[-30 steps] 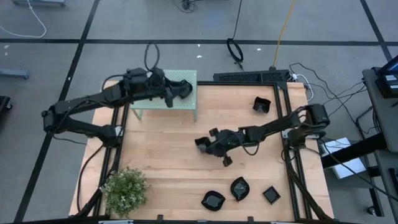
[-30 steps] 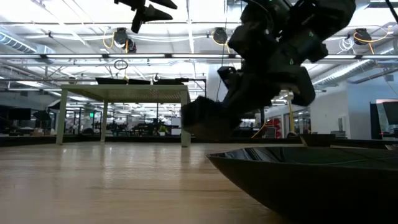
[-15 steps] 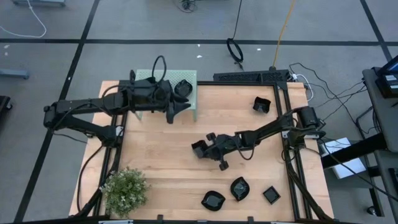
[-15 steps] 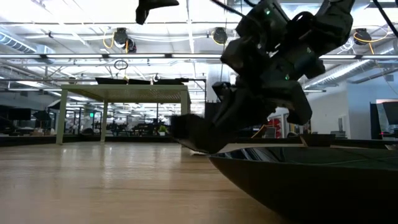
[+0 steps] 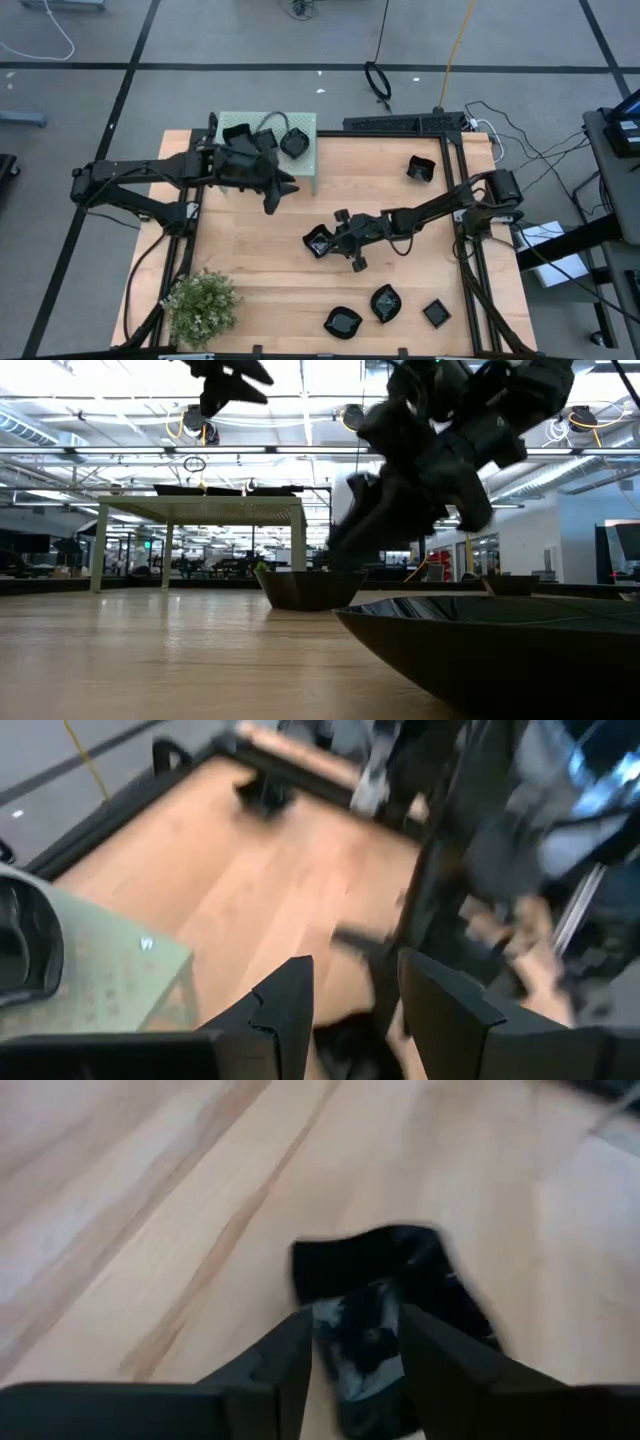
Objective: Pick & Place Mini shaped plates
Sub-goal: Stack the left distorted square plate on top of the distorted square plate on the shelf
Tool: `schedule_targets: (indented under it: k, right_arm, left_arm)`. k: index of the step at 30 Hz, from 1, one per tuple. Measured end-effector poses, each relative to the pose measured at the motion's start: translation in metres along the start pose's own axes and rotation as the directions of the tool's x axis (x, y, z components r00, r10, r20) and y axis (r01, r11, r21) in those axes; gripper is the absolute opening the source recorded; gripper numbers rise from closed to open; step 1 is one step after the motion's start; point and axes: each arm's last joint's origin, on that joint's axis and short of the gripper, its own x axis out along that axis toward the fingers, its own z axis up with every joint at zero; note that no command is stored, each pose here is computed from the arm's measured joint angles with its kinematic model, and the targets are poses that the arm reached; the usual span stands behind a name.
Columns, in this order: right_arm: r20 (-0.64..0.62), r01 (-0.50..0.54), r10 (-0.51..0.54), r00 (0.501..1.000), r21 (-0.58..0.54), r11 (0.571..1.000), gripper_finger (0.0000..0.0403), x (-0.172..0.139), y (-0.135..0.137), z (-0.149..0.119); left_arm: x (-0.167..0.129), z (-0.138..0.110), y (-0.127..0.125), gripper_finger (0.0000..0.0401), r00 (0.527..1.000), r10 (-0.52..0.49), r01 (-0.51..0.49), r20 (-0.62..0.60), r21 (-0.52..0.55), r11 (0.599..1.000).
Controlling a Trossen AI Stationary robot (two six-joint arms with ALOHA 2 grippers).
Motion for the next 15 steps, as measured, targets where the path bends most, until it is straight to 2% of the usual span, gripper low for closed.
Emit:
schedule_targets:
  k: [3, 7, 11, 15]
  right_arm:
    - [-0.034, 0.051, -0.051, 0.998, -0.003, 0.999, 0.0140, -0.012, -0.003, 0.005]
    - [-0.073, 0.140, -0.142, 0.987, -0.037, 0.990, 0.0134, -0.032, -0.009, 0.013]
    - [-0.073, 0.219, -0.218, 0.973, 0.012, 0.976, 0.0128, -0.058, -0.018, 0.023]
    - [-0.069, 0.301, -0.294, 0.953, 0.126, 0.945, 0.0128, -0.088, -0.029, 0.032]
  left_arm:
    - [0.005, -0.014, -0.003, 0.0152, 0.992, 0.018, -0.008, -0.124, 0.084, 0.996]
    - [0.017, -0.028, -0.014, 0.0152, 0.972, 0.007, 0.050, -0.236, 0.236, 0.971]
    - [0.036, -0.045, -0.030, 0.0152, 0.945, -0.010, 0.147, -0.327, 0.397, 0.906]
    - [0.059, -0.064, -0.044, 0.0152, 0.915, -0.019, 0.242, -0.404, 0.510, 0.826]
